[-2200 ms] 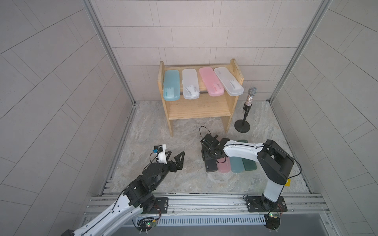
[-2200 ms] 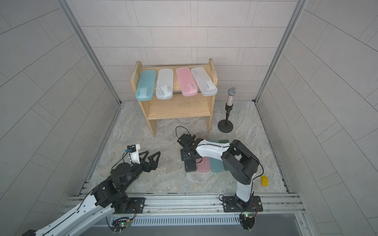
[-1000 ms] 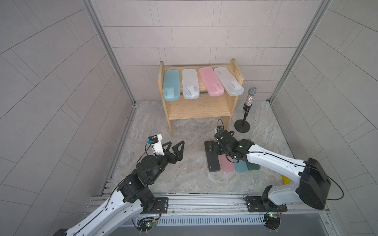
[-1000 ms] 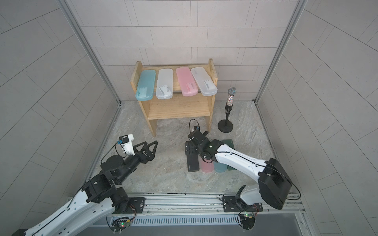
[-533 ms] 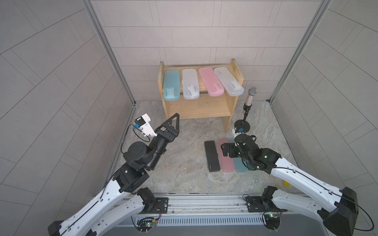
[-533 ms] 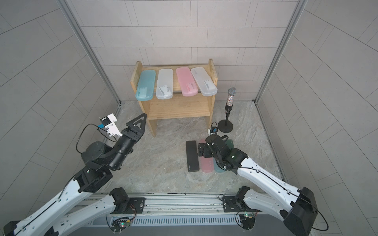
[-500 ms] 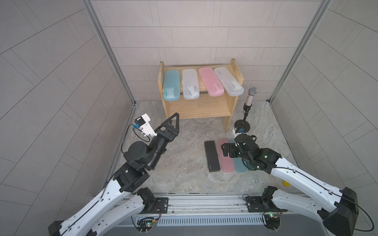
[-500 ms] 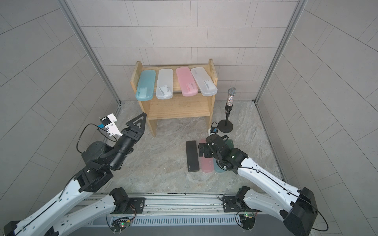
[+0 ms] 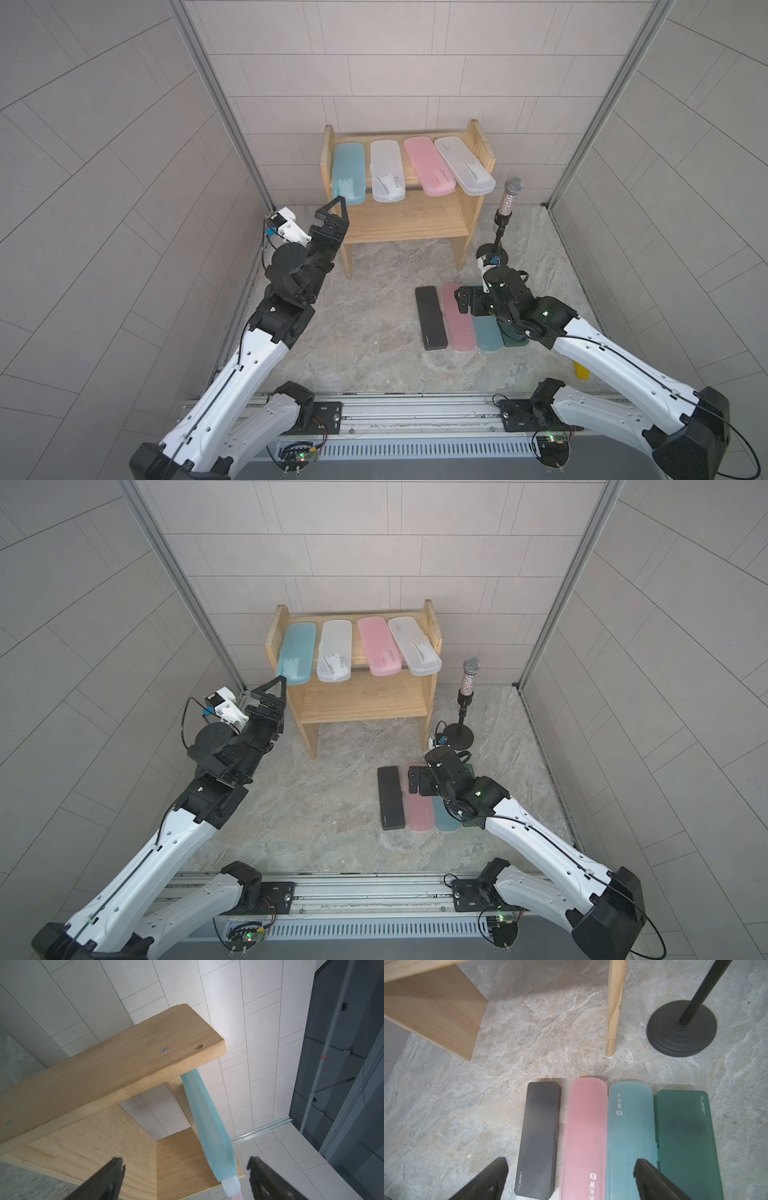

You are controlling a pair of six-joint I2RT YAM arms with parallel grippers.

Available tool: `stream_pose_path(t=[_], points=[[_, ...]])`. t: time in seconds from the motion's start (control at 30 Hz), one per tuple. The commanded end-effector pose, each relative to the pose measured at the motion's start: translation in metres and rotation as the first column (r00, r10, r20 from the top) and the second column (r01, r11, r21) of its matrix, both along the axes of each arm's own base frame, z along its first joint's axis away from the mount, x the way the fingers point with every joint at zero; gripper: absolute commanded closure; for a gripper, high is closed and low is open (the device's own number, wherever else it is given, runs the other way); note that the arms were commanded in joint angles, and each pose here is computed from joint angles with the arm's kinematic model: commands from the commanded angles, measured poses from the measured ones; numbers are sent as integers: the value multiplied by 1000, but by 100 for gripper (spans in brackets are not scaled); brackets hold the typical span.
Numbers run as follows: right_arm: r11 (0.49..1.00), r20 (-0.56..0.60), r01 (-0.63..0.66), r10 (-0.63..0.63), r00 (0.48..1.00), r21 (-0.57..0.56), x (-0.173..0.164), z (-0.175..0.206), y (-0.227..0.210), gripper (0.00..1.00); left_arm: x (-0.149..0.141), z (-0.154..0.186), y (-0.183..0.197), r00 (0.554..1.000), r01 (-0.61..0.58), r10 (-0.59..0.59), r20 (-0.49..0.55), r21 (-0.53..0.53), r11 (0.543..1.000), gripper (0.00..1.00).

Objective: Remove the pencil cases from the shelf
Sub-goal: Pick up the pencil case from the shelf.

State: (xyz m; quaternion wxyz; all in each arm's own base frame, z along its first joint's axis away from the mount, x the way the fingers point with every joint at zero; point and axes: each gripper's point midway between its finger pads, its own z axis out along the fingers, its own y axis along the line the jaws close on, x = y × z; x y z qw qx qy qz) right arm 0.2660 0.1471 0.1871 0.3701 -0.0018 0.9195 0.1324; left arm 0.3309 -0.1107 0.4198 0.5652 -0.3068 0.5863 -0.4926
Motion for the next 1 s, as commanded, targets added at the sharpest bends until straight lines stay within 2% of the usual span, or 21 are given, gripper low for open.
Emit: stream_pose_path(t=[0.0, 0.47, 0.57, 0.8, 0.9, 0.97], points=[[1000, 3, -9, 9, 1000, -6, 2, 8, -3, 0, -3, 34, -6, 994, 65, -60, 89, -59, 996, 0], [1000, -10, -10, 10, 1000, -5, 12, 9, -7, 0, 17, 41, -16, 991, 90, -83, 107, -61, 994, 1], [1000, -10, -4, 4, 1000, -9, 13, 10, -11, 0, 21, 42, -16, 991, 84, -78, 106, -55, 995, 9], [1000, -13, -4, 4, 1000, -9, 15, 12, -14, 0, 26, 45, -18, 990, 97, -90, 113, -52, 994, 37], [1000, -12, -5, 5, 1000, -12, 15, 13, -14, 0, 23, 42, -15, 990, 91, -84, 116, -56, 994, 42], [1000, -13, -4, 4, 1000, -14, 15, 14, -15, 0, 18, 42, -13, 989, 85, -78, 122, -53, 995, 51]])
